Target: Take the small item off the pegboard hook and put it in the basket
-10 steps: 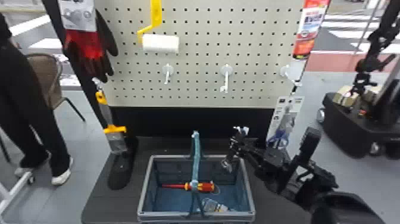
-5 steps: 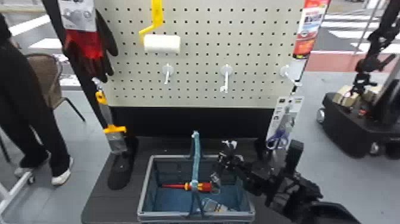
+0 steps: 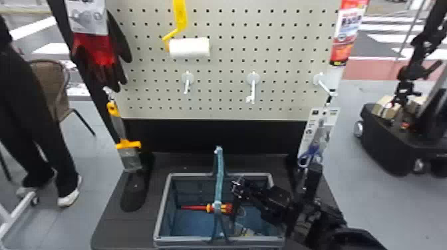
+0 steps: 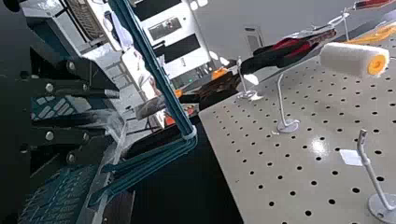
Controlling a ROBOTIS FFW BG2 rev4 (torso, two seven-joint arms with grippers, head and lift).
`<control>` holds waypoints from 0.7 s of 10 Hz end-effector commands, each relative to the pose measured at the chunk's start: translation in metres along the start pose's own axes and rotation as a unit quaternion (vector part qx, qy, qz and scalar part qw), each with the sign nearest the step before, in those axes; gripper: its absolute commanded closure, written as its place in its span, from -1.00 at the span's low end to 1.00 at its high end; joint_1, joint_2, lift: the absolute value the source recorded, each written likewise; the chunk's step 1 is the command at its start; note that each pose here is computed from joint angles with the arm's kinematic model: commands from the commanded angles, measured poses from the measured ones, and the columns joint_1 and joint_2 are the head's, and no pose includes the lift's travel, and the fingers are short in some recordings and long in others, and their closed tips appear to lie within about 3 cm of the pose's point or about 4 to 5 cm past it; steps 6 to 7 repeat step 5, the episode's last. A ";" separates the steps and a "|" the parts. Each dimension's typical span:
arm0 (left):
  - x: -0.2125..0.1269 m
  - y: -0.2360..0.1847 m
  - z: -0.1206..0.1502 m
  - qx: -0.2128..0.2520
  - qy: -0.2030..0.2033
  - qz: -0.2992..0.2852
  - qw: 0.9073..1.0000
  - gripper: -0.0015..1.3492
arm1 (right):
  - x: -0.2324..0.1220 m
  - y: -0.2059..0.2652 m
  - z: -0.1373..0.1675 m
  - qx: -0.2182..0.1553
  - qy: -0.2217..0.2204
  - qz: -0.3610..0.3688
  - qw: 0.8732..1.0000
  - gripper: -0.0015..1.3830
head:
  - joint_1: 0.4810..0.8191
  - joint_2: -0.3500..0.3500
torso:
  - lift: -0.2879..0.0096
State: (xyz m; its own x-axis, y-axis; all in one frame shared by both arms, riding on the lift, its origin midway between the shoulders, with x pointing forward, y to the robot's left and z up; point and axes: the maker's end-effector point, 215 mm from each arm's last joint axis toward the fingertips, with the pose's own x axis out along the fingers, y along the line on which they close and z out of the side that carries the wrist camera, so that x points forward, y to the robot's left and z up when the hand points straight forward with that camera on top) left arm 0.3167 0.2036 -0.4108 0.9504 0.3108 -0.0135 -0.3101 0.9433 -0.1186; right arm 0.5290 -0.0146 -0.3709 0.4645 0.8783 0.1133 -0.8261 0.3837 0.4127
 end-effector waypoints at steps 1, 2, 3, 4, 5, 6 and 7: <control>0.000 0.000 0.000 -0.001 -0.001 0.000 1.000 -0.74 | 0.000 -0.003 0.005 -0.005 -0.002 -0.001 1.000 -0.60 | -0.60 0.00 | 0.26; 0.000 0.000 0.001 -0.001 -0.001 0.000 1.000 -0.74 | 0.000 -0.003 0.007 -0.007 -0.003 -0.001 1.000 -0.89 | -0.60 0.00 | 0.26; 0.000 0.000 0.001 -0.001 -0.001 0.000 1.000 -0.74 | 0.000 -0.004 0.008 -0.008 -0.004 -0.001 1.000 -0.86 | -0.60 0.00 | 0.26; 0.000 0.000 0.001 -0.001 -0.001 0.000 1.000 -0.74 | 0.000 -0.004 0.008 -0.008 -0.004 -0.001 1.000 -0.81 | -0.60 0.00 | 0.26; 0.000 0.000 0.001 -0.001 -0.001 -0.001 1.000 -0.74 | 0.000 -0.004 0.007 -0.007 -0.003 -0.002 1.000 -0.81 | -0.60 0.00 | 0.26; 0.000 0.000 0.001 -0.001 -0.001 -0.001 1.000 -0.74 | 0.000 -0.004 0.007 -0.007 -0.003 -0.002 1.000 -0.81 | -0.60 0.00 | 0.26; 0.000 0.000 0.001 -0.001 -0.001 -0.001 1.000 -0.74 | 0.000 -0.004 0.007 -0.007 -0.003 -0.002 1.000 -0.81 | -0.60 0.00 | 0.26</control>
